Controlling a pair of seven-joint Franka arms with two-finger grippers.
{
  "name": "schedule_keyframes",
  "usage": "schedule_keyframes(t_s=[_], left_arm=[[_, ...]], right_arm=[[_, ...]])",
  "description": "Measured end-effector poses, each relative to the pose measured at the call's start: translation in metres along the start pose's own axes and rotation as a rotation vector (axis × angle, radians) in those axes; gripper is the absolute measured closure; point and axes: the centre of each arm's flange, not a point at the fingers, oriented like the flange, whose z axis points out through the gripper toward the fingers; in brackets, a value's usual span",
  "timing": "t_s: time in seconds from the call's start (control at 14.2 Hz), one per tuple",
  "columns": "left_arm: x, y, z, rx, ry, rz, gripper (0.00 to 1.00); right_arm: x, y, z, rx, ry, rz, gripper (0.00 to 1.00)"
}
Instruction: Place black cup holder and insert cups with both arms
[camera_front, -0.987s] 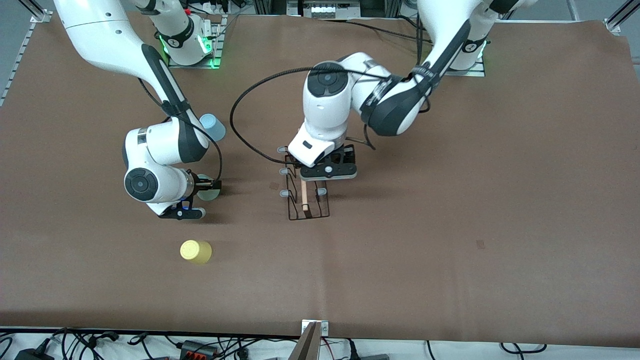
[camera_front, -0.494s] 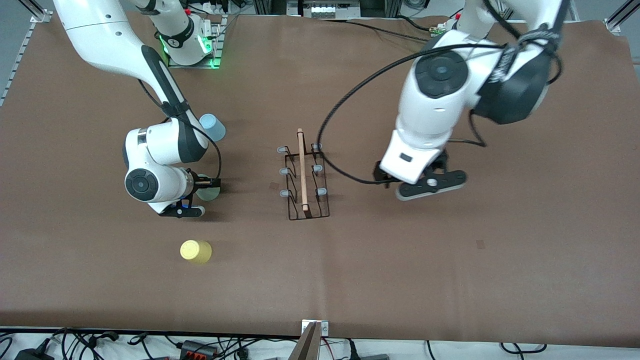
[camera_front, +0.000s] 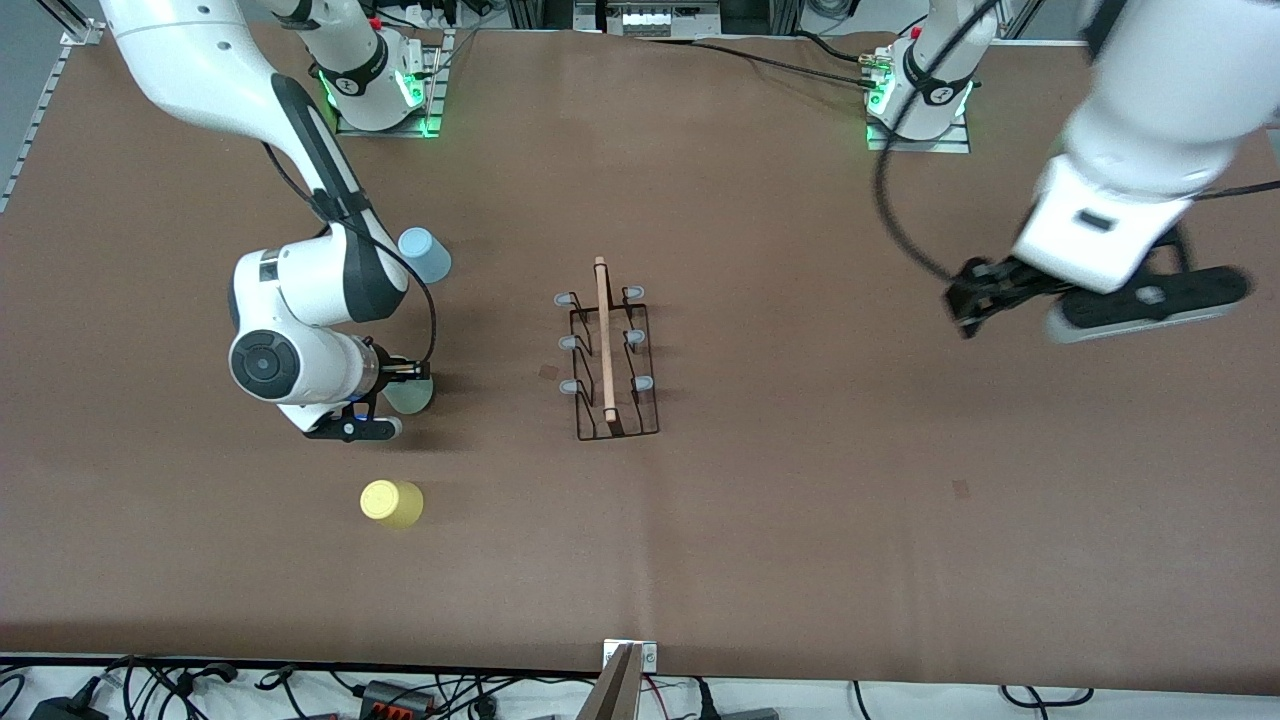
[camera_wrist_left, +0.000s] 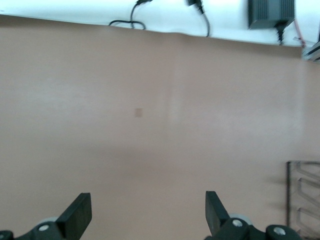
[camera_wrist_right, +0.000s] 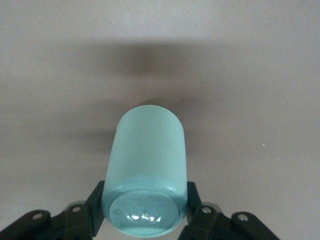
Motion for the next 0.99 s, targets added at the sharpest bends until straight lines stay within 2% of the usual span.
schedule_keyframes(t_s=[0.14, 0.28, 0.42, 0.63, 0.78, 0.99], left_arm=[[0.001, -0.036, 0.000, 0.002, -0.055, 0.009, 0.00], [0.002, -0.053, 0.008, -0.002, -0.104, 0.038, 0.00], [0.003, -0.062, 0.015, 0.000, -0.128, 0.084, 0.00], [-0.001, -0.076, 0.027, -0.001, -0.154, 0.134, 0.00], [-0.019, -0.089, 0.036, -0.045, -0.177, 0.116, 0.00], [-0.047, -0.113, 0.041, -0.050, -0.180, 0.097, 0.00]], right_arm=[[-0.008, -0.020, -0.044, 0.030, -0.014, -0.023, 0.34], [-0.020, -0.043, -0.079, 0.111, -0.035, -0.034, 0.34], [-0.031, -0.064, -0.097, 0.153, -0.037, -0.031, 0.34], [-0.053, -0.112, -0.104, 0.146, -0.037, -0.007, 0.34], [-0.069, -0.148, -0.102, 0.132, -0.035, 0.007, 0.34], [-0.091, -0.194, -0.097, 0.121, -0.021, -0.005, 0.34]])
